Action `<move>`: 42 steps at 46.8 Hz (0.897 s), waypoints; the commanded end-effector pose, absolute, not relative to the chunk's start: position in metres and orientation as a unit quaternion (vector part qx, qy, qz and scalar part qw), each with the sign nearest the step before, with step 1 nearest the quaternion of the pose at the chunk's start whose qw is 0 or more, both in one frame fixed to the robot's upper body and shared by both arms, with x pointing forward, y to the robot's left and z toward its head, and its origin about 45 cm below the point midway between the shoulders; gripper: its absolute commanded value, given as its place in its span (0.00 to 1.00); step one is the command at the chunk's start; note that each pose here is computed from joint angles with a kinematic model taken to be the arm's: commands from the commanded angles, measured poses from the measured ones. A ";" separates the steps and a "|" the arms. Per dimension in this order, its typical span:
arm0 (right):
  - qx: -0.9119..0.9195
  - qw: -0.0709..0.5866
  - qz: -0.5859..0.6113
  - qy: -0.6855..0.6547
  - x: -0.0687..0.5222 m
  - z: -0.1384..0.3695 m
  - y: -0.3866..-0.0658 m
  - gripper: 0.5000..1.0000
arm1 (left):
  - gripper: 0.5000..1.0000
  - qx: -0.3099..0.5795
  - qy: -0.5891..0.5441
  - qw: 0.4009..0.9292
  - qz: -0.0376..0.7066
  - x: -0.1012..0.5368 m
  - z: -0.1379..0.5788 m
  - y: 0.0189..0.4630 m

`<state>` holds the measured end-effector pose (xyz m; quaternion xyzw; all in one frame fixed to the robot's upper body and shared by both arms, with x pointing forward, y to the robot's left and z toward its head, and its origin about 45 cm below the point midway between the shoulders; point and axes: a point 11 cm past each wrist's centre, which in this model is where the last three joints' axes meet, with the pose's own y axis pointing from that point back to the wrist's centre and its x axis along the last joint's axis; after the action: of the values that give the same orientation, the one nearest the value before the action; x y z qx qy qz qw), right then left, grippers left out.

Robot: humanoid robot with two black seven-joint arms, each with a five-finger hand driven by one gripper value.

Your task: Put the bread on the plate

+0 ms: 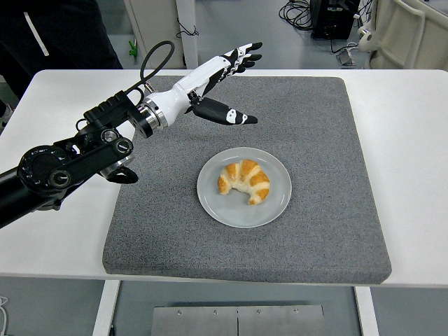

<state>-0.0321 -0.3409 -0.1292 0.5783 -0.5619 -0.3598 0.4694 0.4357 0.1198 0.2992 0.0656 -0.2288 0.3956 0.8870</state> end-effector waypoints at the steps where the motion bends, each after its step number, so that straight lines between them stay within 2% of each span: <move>1: 0.578 0.469 -0.360 -0.562 -0.032 -0.129 -0.341 1.00 | 0.94 0.055 -0.201 0.881 0.425 0.442 0.299 0.128; 16: 0.578 0.469 -0.360 -0.562 -0.032 -0.129 -0.341 1.00 | 0.94 0.041 -0.112 0.861 0.495 0.464 0.280 0.145; 42: 0.578 0.469 -0.360 -0.562 -0.032 -0.129 -0.341 1.00 | 0.94 -0.031 0.001 0.788 0.615 0.497 0.264 0.191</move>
<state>-0.0321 -0.3409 -0.1292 0.5783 -0.5619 -0.3598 0.4694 0.4941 0.1874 0.2639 -0.0200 -0.0058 0.6059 0.7953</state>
